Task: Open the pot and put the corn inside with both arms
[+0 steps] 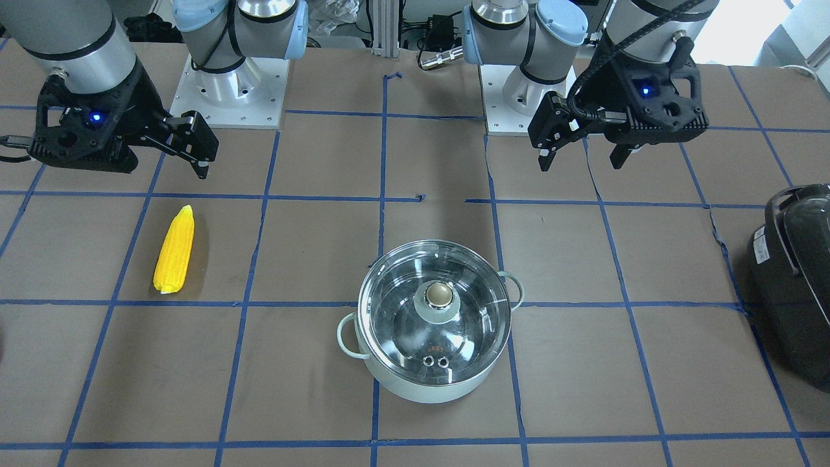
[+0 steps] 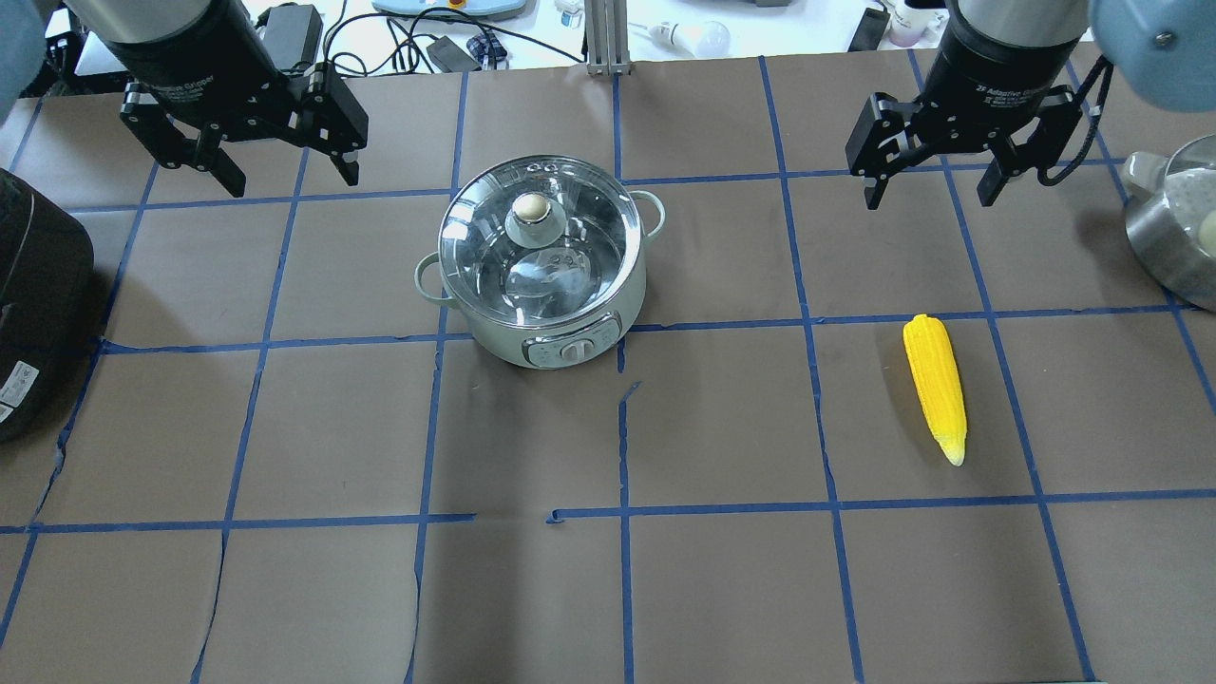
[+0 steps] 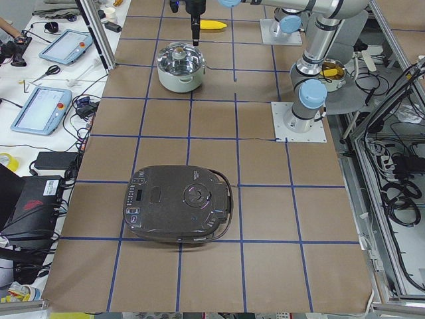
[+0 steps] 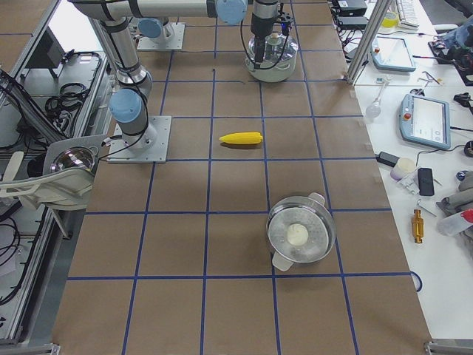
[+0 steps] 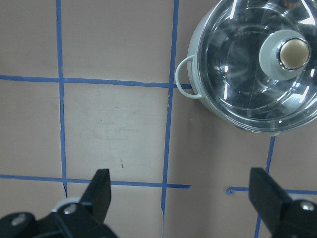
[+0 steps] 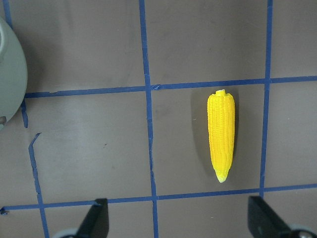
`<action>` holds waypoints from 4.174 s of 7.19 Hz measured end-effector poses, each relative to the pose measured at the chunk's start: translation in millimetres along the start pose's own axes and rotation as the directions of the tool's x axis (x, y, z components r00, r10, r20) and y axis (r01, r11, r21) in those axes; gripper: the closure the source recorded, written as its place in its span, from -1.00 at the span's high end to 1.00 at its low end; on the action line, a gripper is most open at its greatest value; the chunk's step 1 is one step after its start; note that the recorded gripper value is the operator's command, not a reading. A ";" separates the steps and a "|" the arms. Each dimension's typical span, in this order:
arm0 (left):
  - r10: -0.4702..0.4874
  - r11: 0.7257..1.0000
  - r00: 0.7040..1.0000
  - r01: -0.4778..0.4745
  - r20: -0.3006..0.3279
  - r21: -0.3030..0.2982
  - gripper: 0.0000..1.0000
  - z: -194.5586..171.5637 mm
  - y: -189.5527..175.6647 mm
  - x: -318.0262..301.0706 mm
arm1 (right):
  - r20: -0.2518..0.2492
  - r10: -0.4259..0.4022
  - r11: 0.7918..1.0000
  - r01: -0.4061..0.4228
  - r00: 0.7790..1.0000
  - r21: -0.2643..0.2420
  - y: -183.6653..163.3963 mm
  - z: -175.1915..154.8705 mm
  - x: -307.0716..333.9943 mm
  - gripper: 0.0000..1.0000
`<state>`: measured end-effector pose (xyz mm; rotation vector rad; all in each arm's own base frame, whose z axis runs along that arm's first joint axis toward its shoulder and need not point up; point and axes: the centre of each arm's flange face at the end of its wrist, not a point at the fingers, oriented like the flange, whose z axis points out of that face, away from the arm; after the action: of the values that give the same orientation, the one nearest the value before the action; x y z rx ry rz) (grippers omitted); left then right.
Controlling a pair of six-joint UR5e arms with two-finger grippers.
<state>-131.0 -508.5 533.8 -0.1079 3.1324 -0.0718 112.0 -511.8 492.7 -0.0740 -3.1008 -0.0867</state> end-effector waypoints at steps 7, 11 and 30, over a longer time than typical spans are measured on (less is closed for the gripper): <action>0.006 1.000 1.000 -0.006 0.001 0.006 1.00 3.7 -1.8 0.9 | -0.001 -0.004 1.000 0.004 1.000 0.004 -0.1 -0.9 0.8 1.00; 0.002 0.999 1.000 -0.002 -0.014 0.033 1.00 24.4 -33.0 12.8 | 0.004 0.025 1.000 -0.025 1.000 -0.016 -6.9 12.1 22.4 1.00; 0.019 0.999 0.998 -0.017 -0.064 0.036 -0.73 184.0 -77.6 153.6 | 0.010 -0.088 0.996 0.088 0.996 0.021 -6.4 308.2 114.8 0.85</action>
<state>-277.4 -604.7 352.8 -0.0785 3.1935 -0.1328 -14.4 -495.4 189.4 0.0633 -3.1143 -0.0569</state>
